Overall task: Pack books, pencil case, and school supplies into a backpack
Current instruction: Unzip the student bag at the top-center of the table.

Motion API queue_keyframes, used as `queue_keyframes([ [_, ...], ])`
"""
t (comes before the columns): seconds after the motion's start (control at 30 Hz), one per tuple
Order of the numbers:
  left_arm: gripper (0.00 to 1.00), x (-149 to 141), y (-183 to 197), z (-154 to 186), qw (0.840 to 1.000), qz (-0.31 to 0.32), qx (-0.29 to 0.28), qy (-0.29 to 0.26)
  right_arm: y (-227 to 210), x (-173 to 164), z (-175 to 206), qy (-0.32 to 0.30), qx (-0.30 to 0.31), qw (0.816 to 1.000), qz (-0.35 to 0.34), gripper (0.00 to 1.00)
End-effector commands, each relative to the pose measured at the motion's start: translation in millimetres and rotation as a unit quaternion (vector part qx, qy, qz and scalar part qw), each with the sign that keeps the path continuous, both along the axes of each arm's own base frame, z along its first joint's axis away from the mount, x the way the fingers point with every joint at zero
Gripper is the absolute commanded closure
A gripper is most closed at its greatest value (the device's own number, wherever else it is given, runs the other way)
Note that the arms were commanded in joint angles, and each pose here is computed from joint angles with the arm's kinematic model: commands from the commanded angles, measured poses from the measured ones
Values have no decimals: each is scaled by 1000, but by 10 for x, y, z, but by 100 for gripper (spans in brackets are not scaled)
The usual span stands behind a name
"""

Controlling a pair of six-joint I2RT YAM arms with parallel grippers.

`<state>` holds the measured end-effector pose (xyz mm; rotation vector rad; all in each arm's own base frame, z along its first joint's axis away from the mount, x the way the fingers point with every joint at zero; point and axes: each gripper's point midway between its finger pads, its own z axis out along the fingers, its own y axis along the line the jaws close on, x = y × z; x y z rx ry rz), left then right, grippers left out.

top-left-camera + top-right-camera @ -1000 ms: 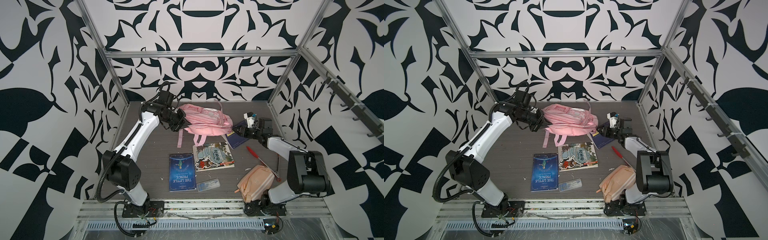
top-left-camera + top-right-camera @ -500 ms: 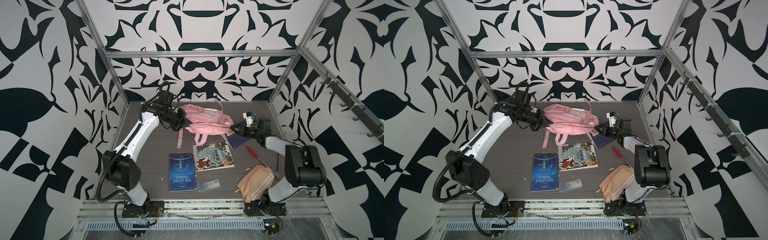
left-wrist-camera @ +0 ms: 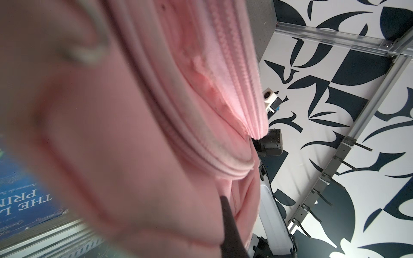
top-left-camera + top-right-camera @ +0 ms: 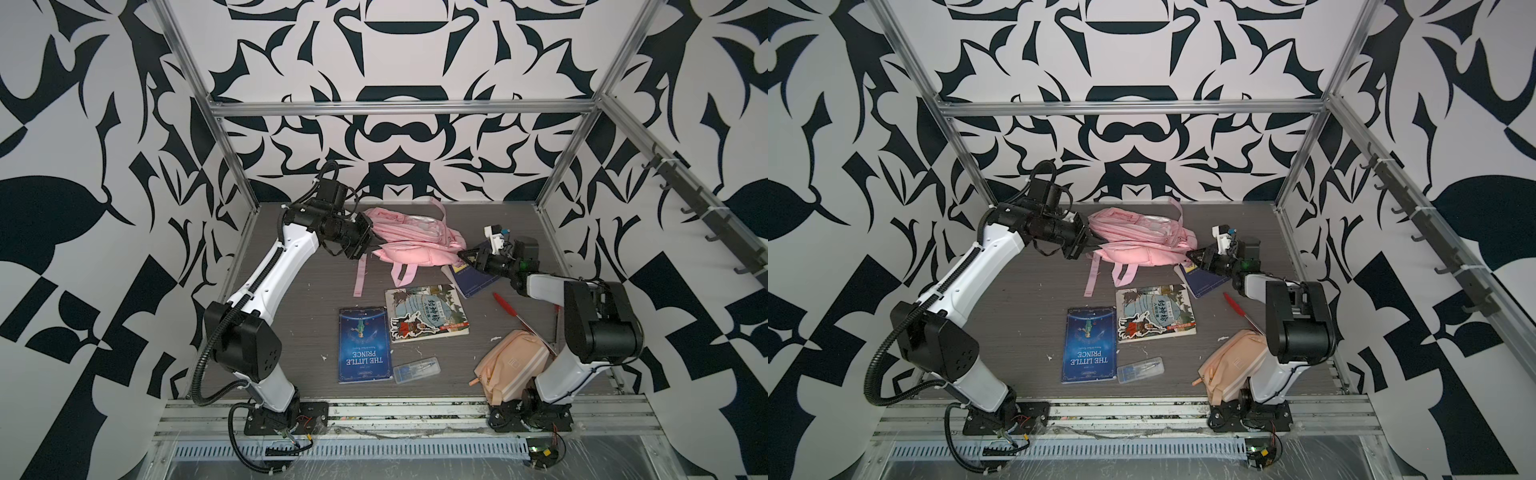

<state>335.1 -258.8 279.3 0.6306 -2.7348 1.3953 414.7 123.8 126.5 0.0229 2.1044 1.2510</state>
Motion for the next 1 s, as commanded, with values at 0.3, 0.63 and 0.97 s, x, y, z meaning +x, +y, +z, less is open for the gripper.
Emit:
queue_keyframes([
  [0.3,100,-215,-182,494,994,-50,-82,-43,123,56,19,-18,77,996,32,60],
  [0.63,100,-270,-159,420,995,-46,-76,-33,168,93,81,-32,129,990,47,67],
  [0.97,100,-321,-125,318,996,-43,-71,-22,171,75,111,-39,134,989,50,84],
])
